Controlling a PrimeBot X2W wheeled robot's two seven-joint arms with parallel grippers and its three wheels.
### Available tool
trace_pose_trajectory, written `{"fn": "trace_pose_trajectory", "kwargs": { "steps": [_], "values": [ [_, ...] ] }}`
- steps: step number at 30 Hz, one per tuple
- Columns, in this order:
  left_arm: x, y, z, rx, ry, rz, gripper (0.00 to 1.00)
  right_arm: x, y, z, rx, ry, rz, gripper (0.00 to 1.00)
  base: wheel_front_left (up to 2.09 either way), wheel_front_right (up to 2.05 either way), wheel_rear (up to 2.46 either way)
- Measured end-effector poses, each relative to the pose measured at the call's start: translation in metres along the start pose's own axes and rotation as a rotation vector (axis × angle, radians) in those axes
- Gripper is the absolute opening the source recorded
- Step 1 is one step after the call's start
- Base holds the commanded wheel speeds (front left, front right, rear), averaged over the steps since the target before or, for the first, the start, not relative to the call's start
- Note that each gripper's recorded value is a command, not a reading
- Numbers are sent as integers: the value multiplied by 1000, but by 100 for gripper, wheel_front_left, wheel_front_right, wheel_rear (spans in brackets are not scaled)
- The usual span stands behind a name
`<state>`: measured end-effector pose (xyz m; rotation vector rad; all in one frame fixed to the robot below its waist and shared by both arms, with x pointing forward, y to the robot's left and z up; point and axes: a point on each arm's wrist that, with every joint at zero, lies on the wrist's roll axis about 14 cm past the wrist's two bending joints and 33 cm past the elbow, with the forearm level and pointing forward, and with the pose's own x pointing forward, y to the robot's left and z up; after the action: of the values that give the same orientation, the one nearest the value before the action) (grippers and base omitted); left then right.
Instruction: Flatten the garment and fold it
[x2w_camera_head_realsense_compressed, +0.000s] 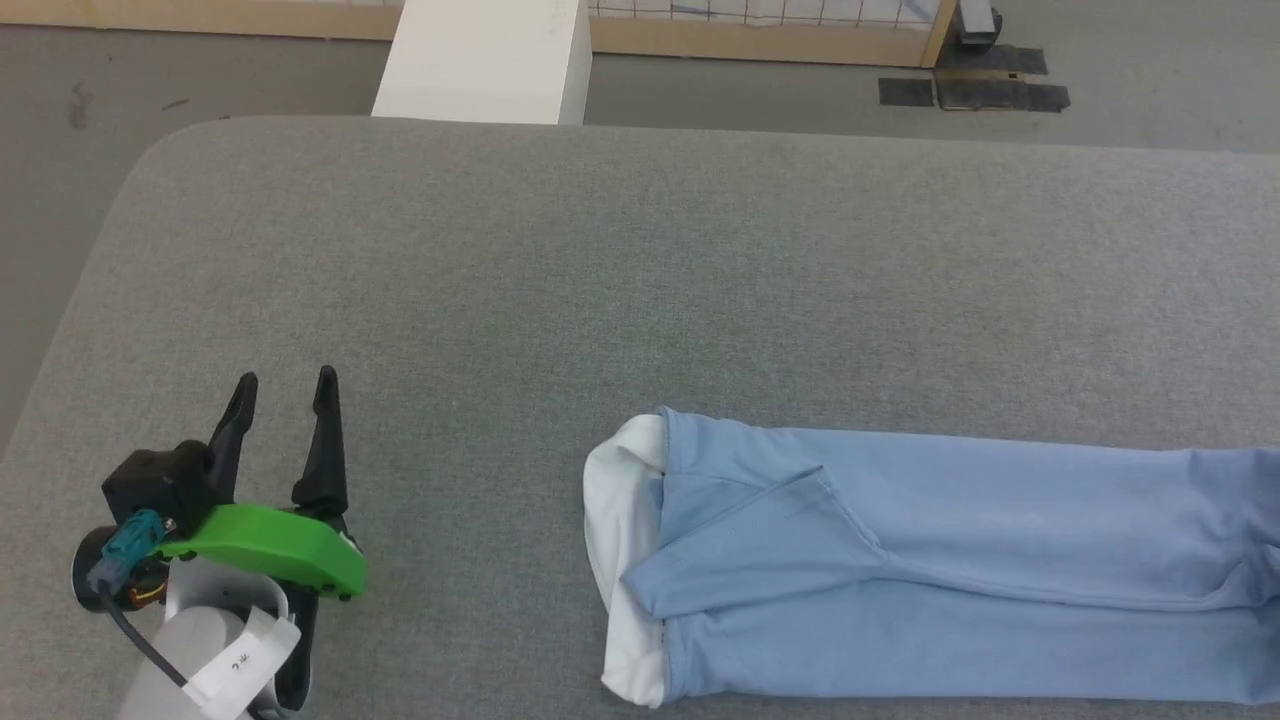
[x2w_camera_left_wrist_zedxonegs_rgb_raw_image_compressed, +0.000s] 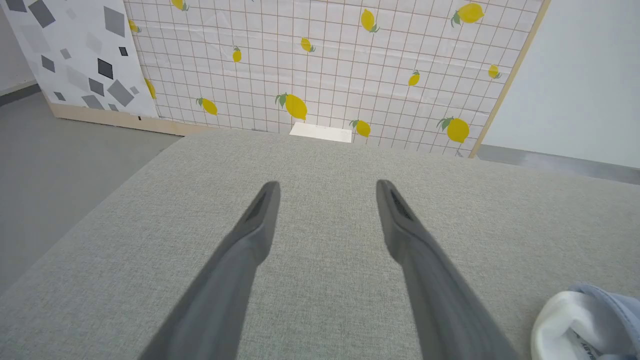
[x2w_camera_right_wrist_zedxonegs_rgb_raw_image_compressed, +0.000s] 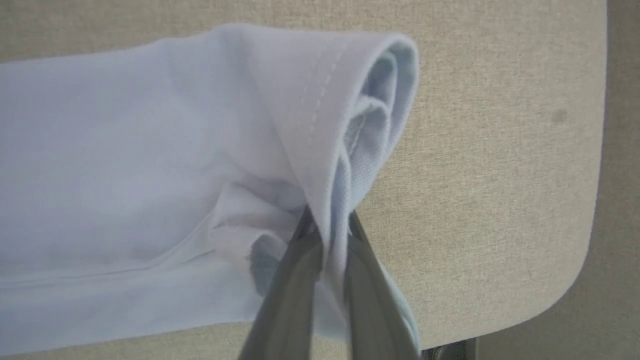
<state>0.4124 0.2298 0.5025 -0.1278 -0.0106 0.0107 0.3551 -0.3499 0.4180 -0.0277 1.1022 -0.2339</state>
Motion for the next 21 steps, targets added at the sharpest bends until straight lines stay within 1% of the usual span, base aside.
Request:
{"fn": "trace_pose_trajectory", "kwargs": {
  "steps": [5, 9, 13, 16, 21],
  "values": [
    [-1, -1, 3, 10, 2, -3, 100, -23, 13, 7, -111, 48, 6, 0, 0, 0, 0],
    [-7, -2, 0, 12, 24, -2, 100, -49, 40, 10, -211, 71, 68, 0, 0, 0, 0],
    [-11, -3, -1, 11, 31, 4, 100, -71, 73, 11, -312, 52, 157, 0, 0, 0, 0],
    [-13, -2, 1, 8, 26, 9, 100, -80, 102, 6, -397, 47, 229, 0, 0, 0, 0],
    [-16, 0, 3, -2, 20, 18, 100, -89, 158, 0, -491, 31, 385, 0, 0, 0, 0]
  ]
}}
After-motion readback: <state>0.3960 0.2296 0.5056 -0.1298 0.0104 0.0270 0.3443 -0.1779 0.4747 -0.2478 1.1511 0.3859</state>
